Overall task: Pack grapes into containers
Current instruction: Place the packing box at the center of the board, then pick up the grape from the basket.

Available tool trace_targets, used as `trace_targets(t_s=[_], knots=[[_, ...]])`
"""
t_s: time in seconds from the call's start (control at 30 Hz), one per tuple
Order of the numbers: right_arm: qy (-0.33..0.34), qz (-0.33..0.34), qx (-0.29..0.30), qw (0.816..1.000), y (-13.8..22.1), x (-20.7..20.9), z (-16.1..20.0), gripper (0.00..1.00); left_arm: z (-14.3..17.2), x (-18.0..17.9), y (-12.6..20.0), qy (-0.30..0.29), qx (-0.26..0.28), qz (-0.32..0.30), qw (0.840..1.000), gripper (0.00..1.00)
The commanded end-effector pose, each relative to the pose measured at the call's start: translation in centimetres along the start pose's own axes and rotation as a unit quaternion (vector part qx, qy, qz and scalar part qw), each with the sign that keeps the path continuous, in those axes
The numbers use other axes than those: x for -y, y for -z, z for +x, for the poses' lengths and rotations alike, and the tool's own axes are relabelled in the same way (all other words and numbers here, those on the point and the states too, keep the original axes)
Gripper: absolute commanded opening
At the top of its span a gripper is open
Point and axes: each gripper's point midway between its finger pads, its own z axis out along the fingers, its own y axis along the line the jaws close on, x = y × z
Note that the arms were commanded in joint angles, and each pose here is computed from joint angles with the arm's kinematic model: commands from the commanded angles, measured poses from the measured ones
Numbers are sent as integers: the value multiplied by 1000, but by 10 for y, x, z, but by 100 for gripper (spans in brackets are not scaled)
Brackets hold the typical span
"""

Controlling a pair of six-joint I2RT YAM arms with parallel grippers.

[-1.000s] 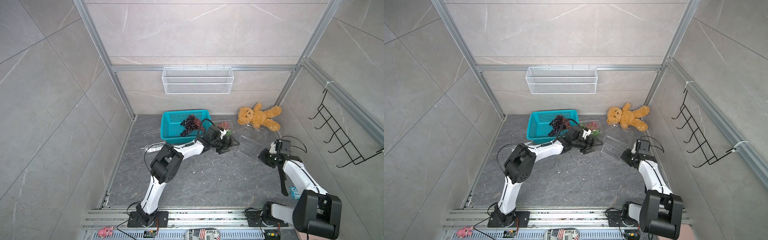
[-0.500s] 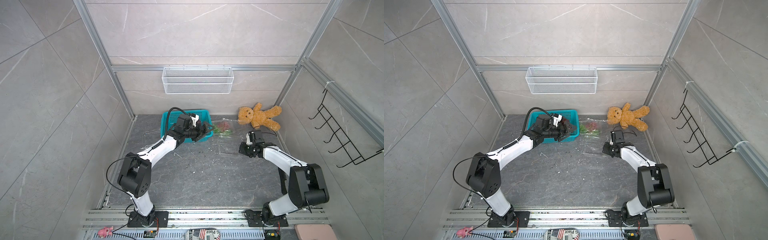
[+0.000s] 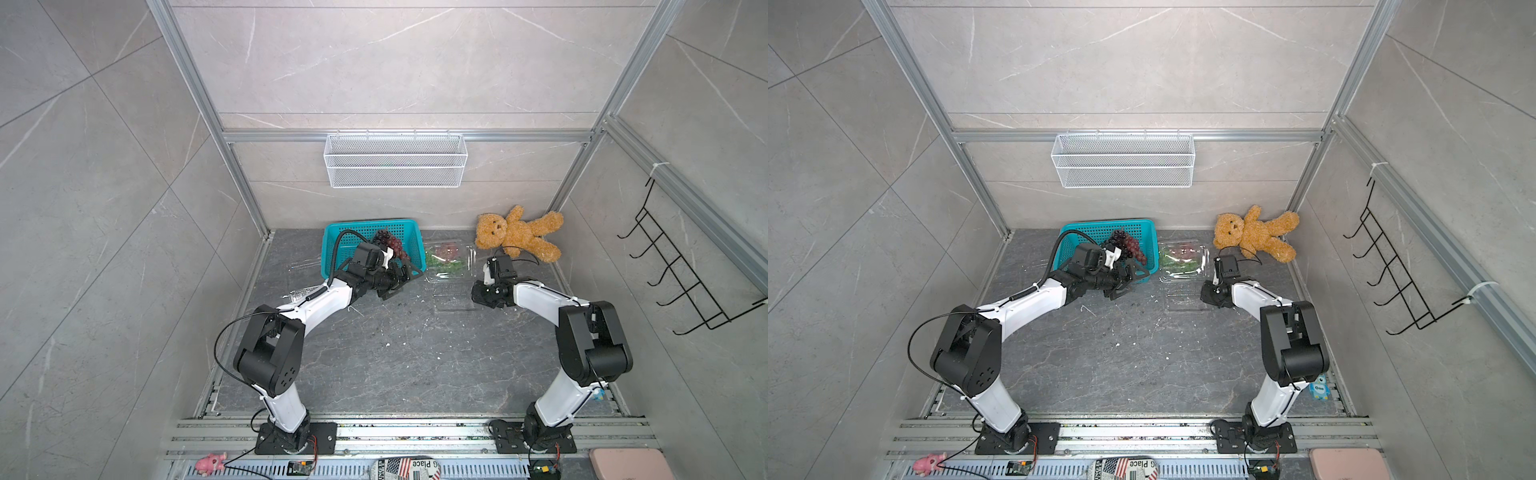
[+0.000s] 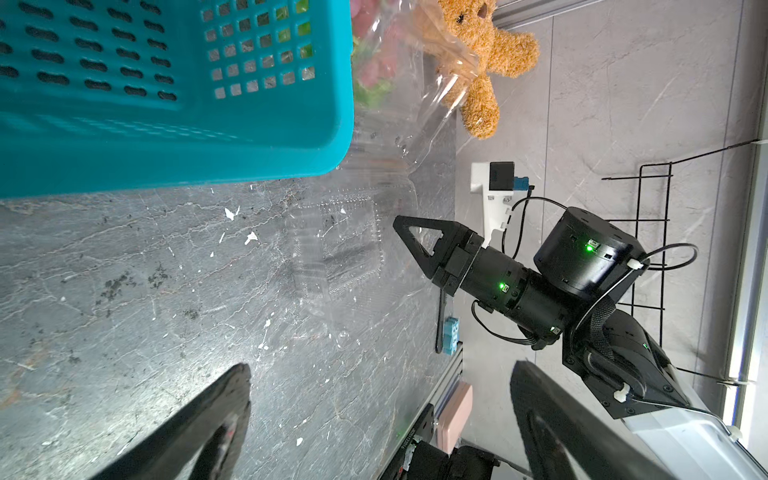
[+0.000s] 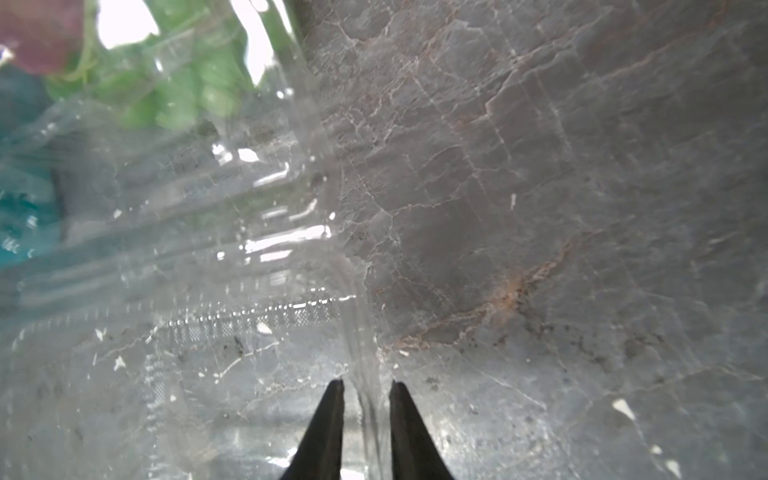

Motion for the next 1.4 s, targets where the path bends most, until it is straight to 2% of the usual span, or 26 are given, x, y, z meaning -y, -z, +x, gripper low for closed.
trace_targets(t_s=[0.0, 0.2, 0.47, 0.63, 0.8, 0.9, 1.1, 1.2, 1.37], knots=[[11, 1, 5, 1000, -3, -4, -7, 31, -7, 23, 16, -33, 20, 16, 999, 99], [10, 5, 15, 1000, 5, -5, -14, 45, -9, 20, 19, -35, 21, 6, 999, 99], [14, 3, 35, 999, 20, -10, -30, 75, -17, 21, 30, -56, 30, -25, 998, 99], [16, -2, 52, 999, 31, -15, -40, 99, -24, 22, 40, -71, 42, -52, 995, 99], [17, -15, 76, 997, 54, -25, -57, 99, -40, 23, 56, -101, 58, -105, 988, 99], [17, -38, 100, 994, 75, -37, -70, 99, -59, 15, 69, -130, 79, -163, 975, 99], [39, -104, 165, 980, 117, -85, -90, 99, -106, -18, 91, -181, 112, -306, 928, 99], [56, -128, 185, 973, 124, -113, -94, 99, -129, -37, 87, -174, 114, -320, 924, 99], [89, -164, 189, 964, 123, -162, -91, 100, -164, -67, 68, -163, 122, -309, 929, 96]])
